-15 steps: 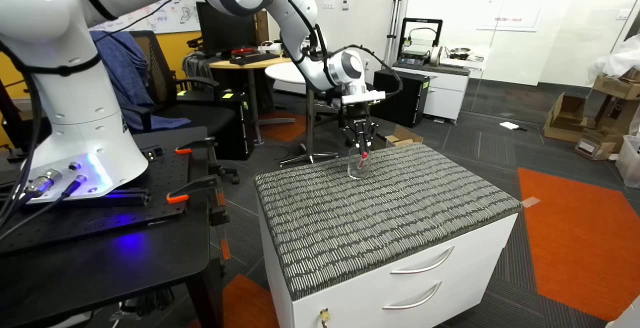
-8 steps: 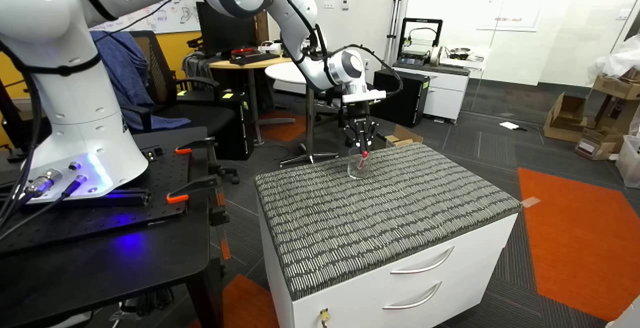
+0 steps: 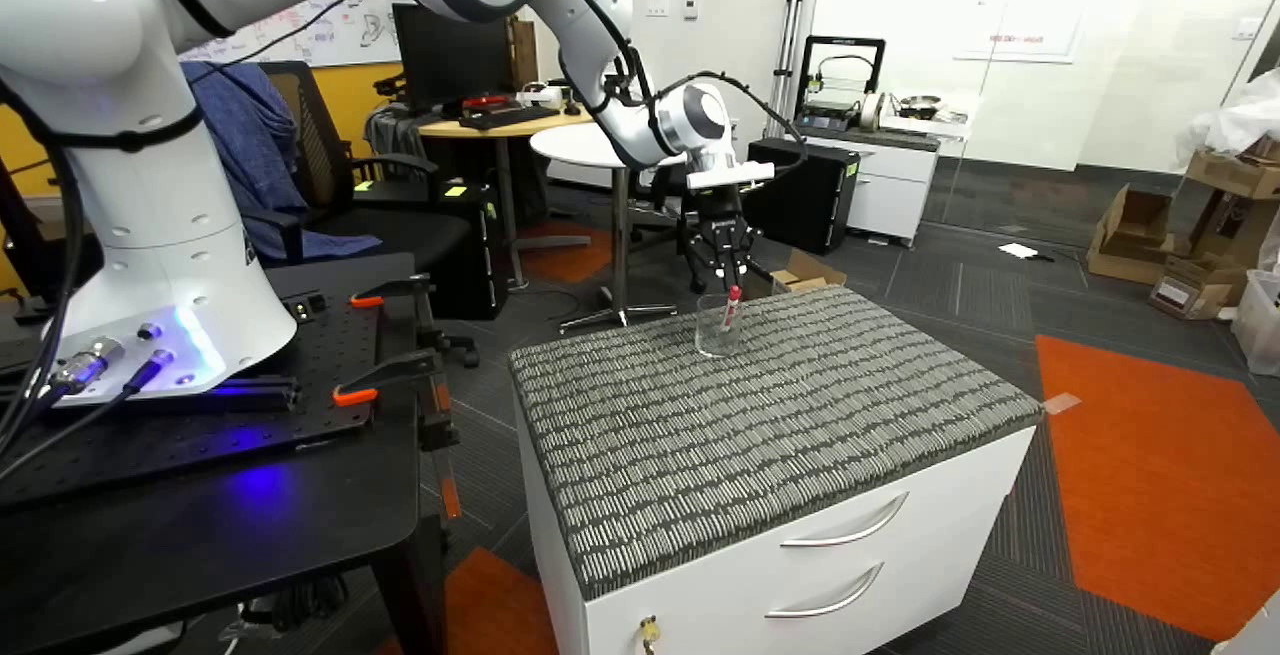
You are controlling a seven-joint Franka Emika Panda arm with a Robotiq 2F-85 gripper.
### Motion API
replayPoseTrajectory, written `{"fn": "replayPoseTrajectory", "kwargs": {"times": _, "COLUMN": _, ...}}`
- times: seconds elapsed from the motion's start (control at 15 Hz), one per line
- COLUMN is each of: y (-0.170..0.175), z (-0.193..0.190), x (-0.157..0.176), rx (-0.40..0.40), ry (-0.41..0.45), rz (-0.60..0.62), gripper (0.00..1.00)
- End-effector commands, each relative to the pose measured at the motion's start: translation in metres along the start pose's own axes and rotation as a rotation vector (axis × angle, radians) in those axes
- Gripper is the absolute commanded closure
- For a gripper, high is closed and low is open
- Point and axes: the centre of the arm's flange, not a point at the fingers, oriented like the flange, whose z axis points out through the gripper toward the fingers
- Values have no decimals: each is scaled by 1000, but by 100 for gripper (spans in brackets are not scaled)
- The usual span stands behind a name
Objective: Remove the marker from the glass.
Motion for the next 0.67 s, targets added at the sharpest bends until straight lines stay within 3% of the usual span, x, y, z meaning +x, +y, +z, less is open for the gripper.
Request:
{"fn": "replayPoseTrajectory", "kwargs": {"times": 0.0, "y": -13, "z": -29, "x": -27, "rx": 19, "ry": -20, "rz": 9, "gripper": 96}}
{"fn": "replayPoseTrajectory", "kwargs": {"times": 0.6, "y": -21, "z": -66, "x": -75, "rx": 5, "ry": -36, "rz": 97, "gripper": 96}}
